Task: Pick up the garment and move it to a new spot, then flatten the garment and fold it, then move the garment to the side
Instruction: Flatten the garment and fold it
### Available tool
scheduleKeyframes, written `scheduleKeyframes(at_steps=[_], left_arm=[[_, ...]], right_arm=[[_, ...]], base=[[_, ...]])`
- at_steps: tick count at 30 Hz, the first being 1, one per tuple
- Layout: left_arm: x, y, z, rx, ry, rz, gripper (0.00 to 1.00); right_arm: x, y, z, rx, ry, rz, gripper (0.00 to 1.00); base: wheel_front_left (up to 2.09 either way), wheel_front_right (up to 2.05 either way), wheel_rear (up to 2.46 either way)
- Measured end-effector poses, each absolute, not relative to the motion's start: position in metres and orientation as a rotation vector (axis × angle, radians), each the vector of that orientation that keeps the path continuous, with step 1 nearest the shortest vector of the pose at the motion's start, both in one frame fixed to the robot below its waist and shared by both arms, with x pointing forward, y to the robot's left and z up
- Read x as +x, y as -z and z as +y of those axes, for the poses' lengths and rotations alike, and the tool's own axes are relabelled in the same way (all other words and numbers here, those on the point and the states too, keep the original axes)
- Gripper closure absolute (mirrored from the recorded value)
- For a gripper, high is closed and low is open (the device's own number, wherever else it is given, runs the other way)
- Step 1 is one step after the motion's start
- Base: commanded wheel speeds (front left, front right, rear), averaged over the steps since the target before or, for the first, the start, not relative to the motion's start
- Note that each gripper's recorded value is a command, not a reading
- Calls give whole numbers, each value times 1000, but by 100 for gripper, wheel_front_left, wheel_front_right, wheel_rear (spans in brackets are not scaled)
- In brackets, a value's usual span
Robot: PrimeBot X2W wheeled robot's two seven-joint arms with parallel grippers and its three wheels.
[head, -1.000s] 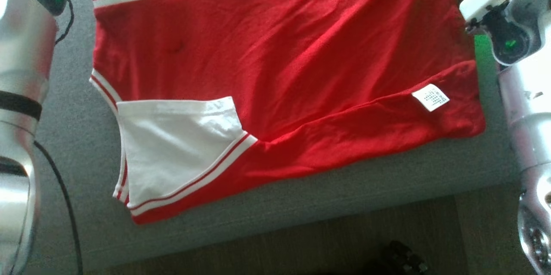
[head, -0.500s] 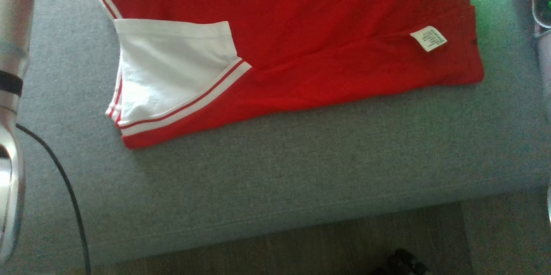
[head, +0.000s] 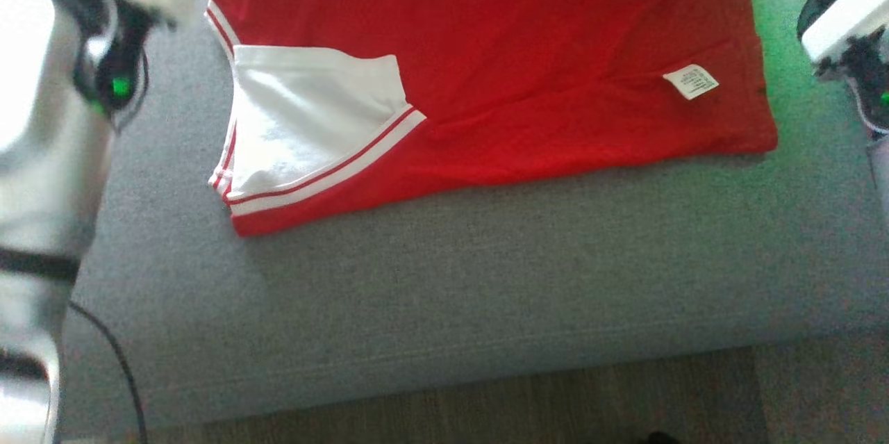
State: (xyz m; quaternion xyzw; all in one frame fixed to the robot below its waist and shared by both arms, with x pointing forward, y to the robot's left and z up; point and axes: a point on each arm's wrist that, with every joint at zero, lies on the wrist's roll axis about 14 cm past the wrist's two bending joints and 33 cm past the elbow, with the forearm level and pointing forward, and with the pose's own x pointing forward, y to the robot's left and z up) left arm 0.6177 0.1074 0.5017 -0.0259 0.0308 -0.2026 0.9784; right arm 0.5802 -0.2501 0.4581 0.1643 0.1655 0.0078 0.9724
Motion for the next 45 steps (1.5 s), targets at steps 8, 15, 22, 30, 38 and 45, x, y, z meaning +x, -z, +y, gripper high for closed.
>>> scheduleKeyframes(at_steps=[8, 15, 22, 30, 38, 45], left_arm=[[548, -497, 113, -72, 438, 80, 100], [504, -479, 127, -98, 382, 166, 100], [465, -452, 131, -168, 333, 278, 100], [450, -420, 127, -191, 295, 375, 12], [448, -426, 124, -207, 250, 340, 0], [432, -452, 116, -225, 201, 212, 0]], right_arm=[[552, -450, -256, 325, -15, 391, 100], [538, -433, -265, 330, 11, 436, 100], [528, -416, -264, 306, 11, 501, 100], [527, -403, -256, 300, 7, 553, 0], [515, -423, -261, 331, 36, 467, 0], [479, -443, -263, 352, 81, 327, 0]], base=[[0, 0, 0], [0, 0, 0], [0, 0, 0], [0, 0, 0], [0, 0, 0], [0, 0, 0]])
